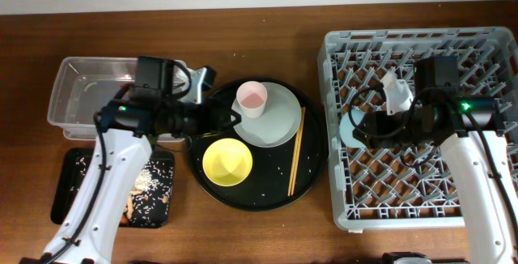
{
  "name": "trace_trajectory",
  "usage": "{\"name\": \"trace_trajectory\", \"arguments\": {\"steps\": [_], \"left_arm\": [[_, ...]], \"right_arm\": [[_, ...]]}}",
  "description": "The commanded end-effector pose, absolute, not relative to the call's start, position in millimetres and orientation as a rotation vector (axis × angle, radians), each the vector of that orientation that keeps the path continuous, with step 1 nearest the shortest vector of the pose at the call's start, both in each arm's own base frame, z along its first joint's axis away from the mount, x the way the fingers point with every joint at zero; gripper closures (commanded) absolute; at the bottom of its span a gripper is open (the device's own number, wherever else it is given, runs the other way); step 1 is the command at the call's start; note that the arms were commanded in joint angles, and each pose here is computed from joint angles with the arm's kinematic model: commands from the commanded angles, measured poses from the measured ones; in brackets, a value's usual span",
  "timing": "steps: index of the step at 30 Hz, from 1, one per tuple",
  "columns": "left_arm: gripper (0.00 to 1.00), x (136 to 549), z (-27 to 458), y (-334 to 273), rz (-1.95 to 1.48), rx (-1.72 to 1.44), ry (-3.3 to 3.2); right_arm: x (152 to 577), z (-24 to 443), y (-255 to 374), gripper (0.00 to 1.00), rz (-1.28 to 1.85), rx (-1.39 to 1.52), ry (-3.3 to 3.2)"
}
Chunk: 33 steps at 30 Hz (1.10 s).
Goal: Sort waste into correct bins and load items into the dishwasher rack
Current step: 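Carry the blue cup with the right gripper and place it upside down in the rack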
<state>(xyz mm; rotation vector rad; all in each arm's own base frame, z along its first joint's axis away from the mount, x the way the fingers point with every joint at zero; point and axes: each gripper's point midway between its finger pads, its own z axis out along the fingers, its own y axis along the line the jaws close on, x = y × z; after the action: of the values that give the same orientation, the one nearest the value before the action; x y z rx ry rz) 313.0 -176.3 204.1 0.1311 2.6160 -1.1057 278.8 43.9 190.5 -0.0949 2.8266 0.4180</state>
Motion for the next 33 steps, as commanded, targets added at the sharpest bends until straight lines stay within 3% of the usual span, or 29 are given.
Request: {"name": "trace_trajectory", "arguments": {"steps": [1,33], "left_arm": [[0.66,312.0,193.6,-181.9,-0.956,0.182,2.650],[0.65,308.3,186.5,-189.2,-0.853,0.231,2.670]], "right_arm": [[276.1,191.1,17.3,0.61,0.216,0.014,2.861],[258.3,137.3,18.8,0.62,0.242,0.138,3.004]]}}
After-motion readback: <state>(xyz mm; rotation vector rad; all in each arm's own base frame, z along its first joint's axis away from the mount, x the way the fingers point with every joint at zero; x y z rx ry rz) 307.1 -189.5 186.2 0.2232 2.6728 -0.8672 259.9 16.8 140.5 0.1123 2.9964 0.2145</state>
